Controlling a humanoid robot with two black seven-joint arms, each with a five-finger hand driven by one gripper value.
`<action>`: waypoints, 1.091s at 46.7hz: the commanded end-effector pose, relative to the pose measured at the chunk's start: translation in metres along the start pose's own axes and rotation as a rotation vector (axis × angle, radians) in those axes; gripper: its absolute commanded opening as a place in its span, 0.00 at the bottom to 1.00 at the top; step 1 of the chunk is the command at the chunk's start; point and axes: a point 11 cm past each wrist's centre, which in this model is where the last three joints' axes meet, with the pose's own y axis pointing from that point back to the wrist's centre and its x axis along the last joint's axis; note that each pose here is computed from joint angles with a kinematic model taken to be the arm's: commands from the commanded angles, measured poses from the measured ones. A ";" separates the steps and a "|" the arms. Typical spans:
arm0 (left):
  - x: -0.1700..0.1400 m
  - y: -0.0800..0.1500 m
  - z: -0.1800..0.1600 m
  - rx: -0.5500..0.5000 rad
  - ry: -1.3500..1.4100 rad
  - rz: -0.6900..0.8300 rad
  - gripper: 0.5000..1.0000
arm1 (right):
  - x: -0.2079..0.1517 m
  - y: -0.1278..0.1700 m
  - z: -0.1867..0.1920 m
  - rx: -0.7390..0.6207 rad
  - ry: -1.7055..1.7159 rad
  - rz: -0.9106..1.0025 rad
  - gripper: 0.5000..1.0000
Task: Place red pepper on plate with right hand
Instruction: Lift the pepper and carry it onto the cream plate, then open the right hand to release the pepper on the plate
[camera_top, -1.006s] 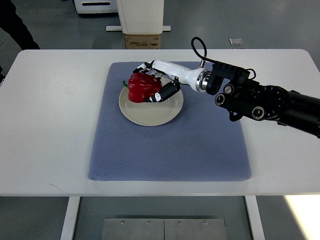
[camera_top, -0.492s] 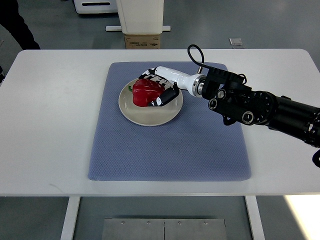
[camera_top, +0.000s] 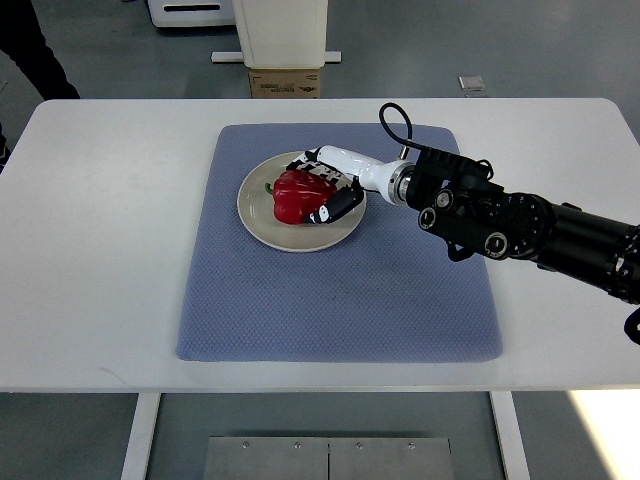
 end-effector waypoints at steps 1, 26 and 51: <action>0.000 0.000 0.000 0.000 0.000 0.000 1.00 | -0.002 0.000 0.001 0.000 -0.003 -0.003 0.30; 0.000 0.000 0.000 0.000 0.000 0.000 1.00 | -0.004 0.000 0.002 0.005 -0.027 0.004 0.98; 0.000 0.000 0.000 0.000 0.000 0.000 1.00 | 0.012 -0.001 -0.016 0.061 -0.140 0.062 1.00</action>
